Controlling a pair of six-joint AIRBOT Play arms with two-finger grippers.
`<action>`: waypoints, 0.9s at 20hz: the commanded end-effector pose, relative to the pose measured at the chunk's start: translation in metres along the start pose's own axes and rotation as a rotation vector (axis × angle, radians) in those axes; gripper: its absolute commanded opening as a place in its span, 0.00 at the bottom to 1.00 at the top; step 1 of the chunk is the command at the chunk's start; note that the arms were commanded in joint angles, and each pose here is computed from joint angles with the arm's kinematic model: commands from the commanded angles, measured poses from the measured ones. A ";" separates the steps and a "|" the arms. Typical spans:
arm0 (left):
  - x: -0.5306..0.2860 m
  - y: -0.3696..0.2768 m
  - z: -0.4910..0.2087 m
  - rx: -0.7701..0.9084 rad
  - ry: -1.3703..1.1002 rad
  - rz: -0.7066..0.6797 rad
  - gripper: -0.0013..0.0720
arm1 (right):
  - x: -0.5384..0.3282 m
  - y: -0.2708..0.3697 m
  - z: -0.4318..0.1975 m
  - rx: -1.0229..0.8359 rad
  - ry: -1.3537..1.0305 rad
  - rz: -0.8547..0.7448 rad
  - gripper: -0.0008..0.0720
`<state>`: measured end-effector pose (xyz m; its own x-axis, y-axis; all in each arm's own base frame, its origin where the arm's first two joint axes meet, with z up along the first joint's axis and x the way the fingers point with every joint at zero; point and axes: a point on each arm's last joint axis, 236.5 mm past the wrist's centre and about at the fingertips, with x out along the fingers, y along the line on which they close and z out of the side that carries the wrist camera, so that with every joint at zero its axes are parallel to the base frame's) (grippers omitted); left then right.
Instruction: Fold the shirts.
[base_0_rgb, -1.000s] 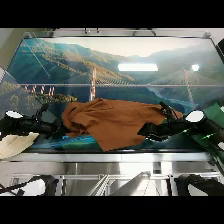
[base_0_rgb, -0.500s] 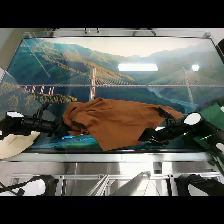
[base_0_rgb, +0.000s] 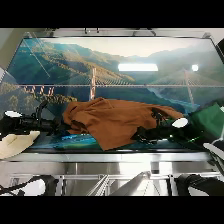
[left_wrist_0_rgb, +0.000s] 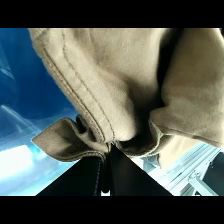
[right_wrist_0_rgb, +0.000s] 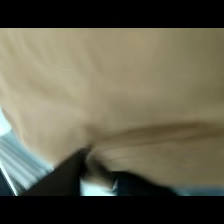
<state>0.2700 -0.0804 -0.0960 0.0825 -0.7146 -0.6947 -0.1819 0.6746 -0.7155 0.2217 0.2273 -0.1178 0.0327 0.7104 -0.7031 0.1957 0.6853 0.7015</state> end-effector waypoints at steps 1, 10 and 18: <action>0.000 0.000 0.001 0.009 -0.003 0.000 0.06 | 0.011 0.037 0.010 0.001 -0.052 0.155 0.03; -0.200 -0.251 0.033 0.553 -0.478 -0.369 0.06 | -0.362 0.260 0.061 -0.535 -0.789 0.818 0.03; -0.432 -0.431 -0.089 1.114 -1.341 0.213 0.06 | -0.537 0.347 -0.068 -0.982 -1.338 0.635 0.03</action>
<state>0.2732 -0.0606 0.4381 0.8492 -0.5185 -0.1005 0.4967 0.8487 -0.1816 0.2520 0.0694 0.4686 0.6973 0.6043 0.3855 -0.7100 0.5088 0.4868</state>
